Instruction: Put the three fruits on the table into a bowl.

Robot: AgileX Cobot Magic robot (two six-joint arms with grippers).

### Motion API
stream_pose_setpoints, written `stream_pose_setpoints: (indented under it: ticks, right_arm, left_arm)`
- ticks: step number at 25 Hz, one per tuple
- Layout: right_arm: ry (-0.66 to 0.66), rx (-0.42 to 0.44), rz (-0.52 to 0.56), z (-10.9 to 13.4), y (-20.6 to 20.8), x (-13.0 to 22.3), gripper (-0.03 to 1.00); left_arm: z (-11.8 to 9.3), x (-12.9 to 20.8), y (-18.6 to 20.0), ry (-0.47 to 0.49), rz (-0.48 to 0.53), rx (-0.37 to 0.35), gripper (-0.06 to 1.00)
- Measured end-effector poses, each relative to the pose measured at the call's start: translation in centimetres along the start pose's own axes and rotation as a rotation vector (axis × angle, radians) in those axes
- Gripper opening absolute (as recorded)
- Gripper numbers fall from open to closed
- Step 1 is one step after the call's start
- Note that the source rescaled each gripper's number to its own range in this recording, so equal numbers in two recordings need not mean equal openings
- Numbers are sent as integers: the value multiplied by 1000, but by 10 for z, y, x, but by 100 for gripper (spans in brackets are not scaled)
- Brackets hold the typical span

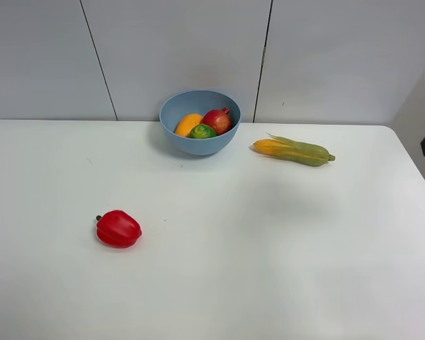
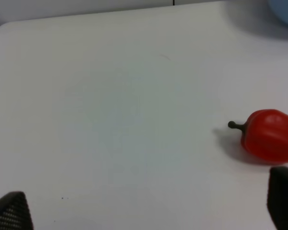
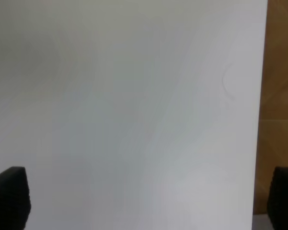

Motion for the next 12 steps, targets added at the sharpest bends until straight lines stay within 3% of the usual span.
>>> stream_pose_setpoints:
  ticks: [3,9,12]
  right_arm:
    - [-7,17,-102,1,23,26,100]
    - [-11,58,-438,8,70,79,100]
    - [-19,77,-543,13,76,112,100]
  left_arm:
    - [0,0,0,0,0,0,98]
    - [0,0,0,0,0,0,98]
    - [0,0,0,0,0,0,98]
Point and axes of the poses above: a point on each arm's last joint axis where the gripper is mounted, y pointing back along that axis away from the gripper, z along the wrist's bending axis when the last joint is at zero, x = y × z, the point moved 5 cm from there along -y, pointing out along that axis toward the gripper, and after that the axes turned 10 degrees about y, right-handed, at the moved point
